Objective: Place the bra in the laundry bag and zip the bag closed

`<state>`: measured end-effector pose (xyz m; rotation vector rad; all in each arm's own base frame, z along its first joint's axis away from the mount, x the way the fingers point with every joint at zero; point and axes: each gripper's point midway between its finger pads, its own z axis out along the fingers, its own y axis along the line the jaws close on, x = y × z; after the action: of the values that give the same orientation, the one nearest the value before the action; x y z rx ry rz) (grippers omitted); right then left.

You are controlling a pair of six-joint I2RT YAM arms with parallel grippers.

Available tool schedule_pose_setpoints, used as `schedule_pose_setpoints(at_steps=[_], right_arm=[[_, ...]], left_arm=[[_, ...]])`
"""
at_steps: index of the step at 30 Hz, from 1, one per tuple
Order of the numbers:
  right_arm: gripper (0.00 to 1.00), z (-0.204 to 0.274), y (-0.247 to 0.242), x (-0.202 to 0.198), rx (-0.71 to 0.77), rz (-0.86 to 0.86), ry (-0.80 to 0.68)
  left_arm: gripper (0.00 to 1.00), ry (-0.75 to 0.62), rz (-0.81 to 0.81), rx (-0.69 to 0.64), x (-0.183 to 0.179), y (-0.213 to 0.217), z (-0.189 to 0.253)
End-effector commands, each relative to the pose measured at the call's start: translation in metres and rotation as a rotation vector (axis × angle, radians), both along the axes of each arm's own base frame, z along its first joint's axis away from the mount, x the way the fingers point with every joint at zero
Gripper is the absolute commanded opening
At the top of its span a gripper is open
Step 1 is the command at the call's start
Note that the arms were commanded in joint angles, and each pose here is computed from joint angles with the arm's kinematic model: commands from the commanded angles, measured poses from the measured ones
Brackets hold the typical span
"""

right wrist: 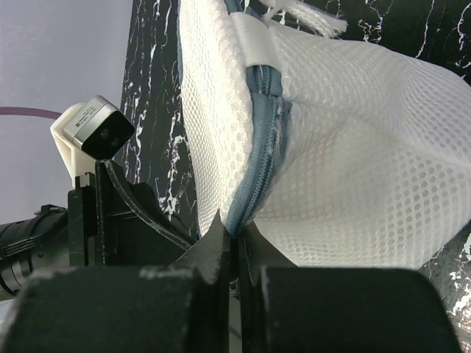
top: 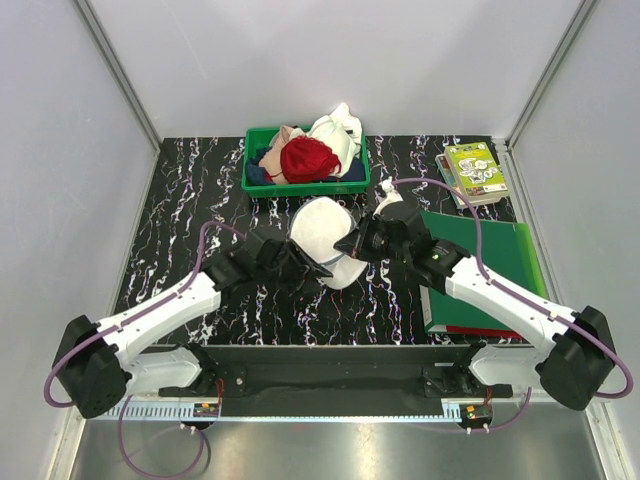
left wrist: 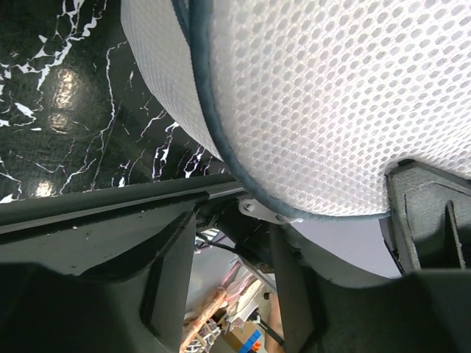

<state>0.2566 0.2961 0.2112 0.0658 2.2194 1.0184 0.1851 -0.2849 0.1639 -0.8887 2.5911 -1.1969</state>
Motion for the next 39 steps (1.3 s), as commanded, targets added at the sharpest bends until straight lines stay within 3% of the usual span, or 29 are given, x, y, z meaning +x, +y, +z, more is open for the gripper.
schedule_pose_setpoints(at_steps=[1, 8, 10, 12, 22, 39], right_arm=[[0.0, 0.034, 0.002, 0.001, 0.049, -0.001, -0.096], [0.0, 0.033, 0.003, -0.005, 0.079, 0.004, -0.07], [0.0, 0.033, 0.005, -0.007, 0.101, 0.011, -0.061], [0.0, 0.031, 0.007, -0.009, 0.113, 0.018, -0.051], [0.0, 0.04, 0.014, -0.009, 0.174, 0.029, -0.046], [0.0, 0.044, 0.022, -0.011, 0.239, 0.034, -0.006]], left_arm=[[0.47, -0.055, 0.01, -0.037, 0.015, -0.009, 0.011], [0.5, -0.302, -0.076, -0.038, 0.025, -0.01, 0.031], [0.5, -0.448, -0.103, -0.103, 0.028, -0.013, 0.055], [0.5, -0.5, -0.116, -0.11, 0.028, -0.012, 0.061], [0.47, -0.54, -0.148, -0.107, 0.024, -0.01, 0.059], [0.34, -0.637, -0.149, -0.013, 0.029, 0.004, 0.053]])
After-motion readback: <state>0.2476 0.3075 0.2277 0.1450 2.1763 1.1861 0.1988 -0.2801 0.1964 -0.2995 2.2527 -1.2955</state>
